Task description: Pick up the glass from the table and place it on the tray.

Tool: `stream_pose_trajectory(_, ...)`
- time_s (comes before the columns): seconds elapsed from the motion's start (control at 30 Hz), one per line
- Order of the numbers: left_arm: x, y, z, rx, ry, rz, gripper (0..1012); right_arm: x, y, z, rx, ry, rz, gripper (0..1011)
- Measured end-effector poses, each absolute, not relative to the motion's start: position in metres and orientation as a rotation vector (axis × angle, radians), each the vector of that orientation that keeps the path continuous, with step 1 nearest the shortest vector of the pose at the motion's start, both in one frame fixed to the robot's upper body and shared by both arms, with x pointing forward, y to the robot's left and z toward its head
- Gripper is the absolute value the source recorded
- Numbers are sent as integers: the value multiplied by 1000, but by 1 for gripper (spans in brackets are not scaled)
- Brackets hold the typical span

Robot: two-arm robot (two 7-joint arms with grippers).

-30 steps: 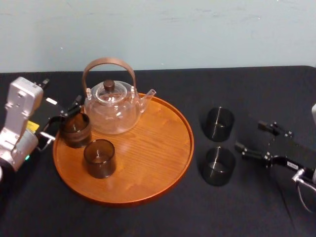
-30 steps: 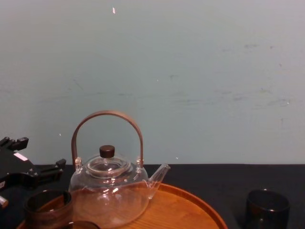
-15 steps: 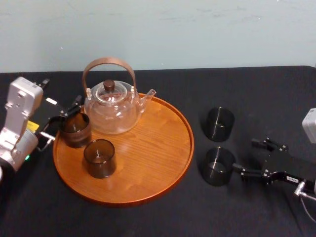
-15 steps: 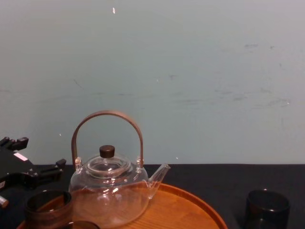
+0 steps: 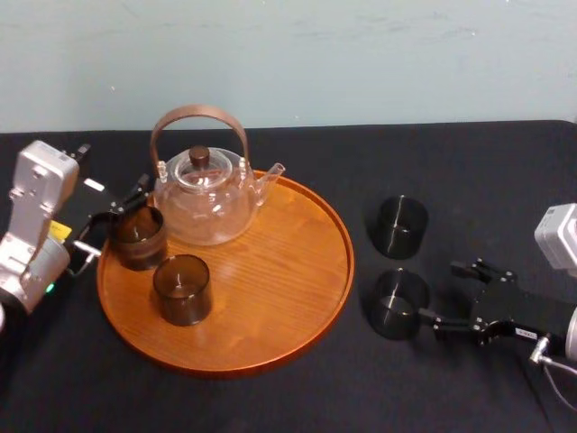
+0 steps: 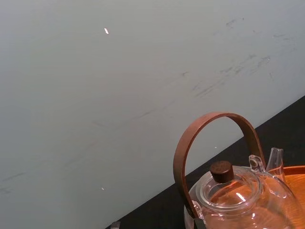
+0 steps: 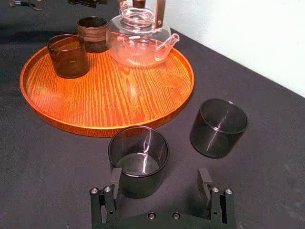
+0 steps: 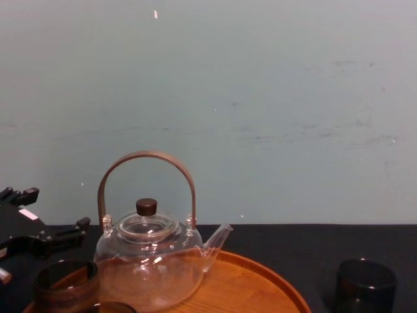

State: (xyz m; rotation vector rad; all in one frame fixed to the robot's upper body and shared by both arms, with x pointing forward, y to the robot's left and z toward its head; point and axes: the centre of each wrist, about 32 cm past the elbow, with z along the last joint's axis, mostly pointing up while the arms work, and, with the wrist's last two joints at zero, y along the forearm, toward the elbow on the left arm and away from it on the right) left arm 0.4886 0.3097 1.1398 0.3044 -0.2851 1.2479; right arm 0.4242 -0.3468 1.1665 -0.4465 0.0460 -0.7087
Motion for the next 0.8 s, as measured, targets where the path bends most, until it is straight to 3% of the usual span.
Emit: stream_pose_trajectory(0.8, 489, 310, 1140, 304, -285, 1248, 1001, 428, -334, 1166, -438, 7, -638, 1002)
